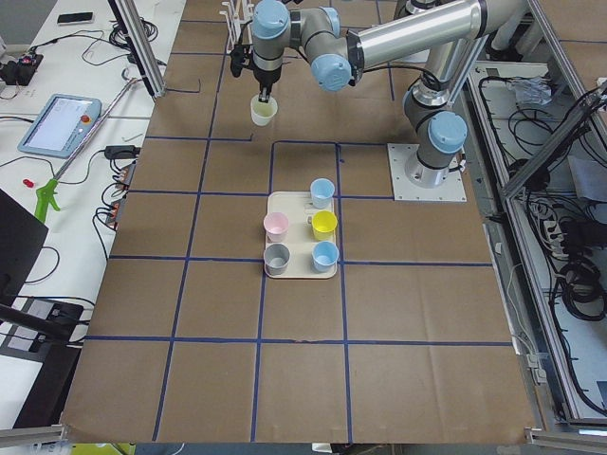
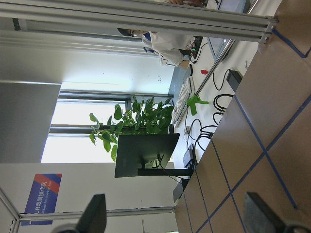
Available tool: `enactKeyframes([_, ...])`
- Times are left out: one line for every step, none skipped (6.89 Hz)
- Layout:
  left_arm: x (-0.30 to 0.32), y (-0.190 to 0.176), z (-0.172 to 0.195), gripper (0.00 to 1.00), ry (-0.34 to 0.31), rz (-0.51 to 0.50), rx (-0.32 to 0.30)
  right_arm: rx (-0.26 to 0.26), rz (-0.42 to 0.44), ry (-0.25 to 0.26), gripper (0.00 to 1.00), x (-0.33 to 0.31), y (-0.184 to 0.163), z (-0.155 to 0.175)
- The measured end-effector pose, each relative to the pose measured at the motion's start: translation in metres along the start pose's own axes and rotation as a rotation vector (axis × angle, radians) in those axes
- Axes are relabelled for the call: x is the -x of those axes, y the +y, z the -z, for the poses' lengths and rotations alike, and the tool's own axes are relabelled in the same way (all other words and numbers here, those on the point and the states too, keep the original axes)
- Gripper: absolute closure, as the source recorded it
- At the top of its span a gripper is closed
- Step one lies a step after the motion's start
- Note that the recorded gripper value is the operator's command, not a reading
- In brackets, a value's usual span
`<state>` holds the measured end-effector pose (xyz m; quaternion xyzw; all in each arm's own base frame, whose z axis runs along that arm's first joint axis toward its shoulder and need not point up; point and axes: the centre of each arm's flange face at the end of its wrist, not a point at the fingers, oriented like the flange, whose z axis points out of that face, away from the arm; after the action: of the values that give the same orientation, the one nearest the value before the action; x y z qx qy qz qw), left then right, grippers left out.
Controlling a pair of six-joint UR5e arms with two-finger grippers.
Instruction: Transfer IKEA cup to right arm and place on rack
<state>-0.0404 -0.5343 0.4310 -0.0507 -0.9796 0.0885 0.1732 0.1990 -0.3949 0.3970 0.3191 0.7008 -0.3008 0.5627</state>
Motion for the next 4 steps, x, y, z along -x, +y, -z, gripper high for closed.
enactKeyframes([-0.021,0.004,0.009,1.00,0.098,-0.022,-0.054,0.002,-0.008,0.010,0.00,-0.005,-0.002,-0.004])
enactKeyframes([-0.040,0.007,0.018,1.00,0.215,-0.049,-0.111,0.003,-0.017,0.021,0.00,-0.010,-0.003,-0.007])
enactKeyframes([-0.055,0.010,0.025,1.00,0.318,-0.098,-0.172,0.001,-0.022,0.029,0.00,-0.013,-0.004,-0.009])
enactKeyframes([-0.064,0.014,0.029,1.00,0.367,-0.163,-0.234,-0.005,-0.023,0.032,0.00,-0.014,-0.005,-0.009])
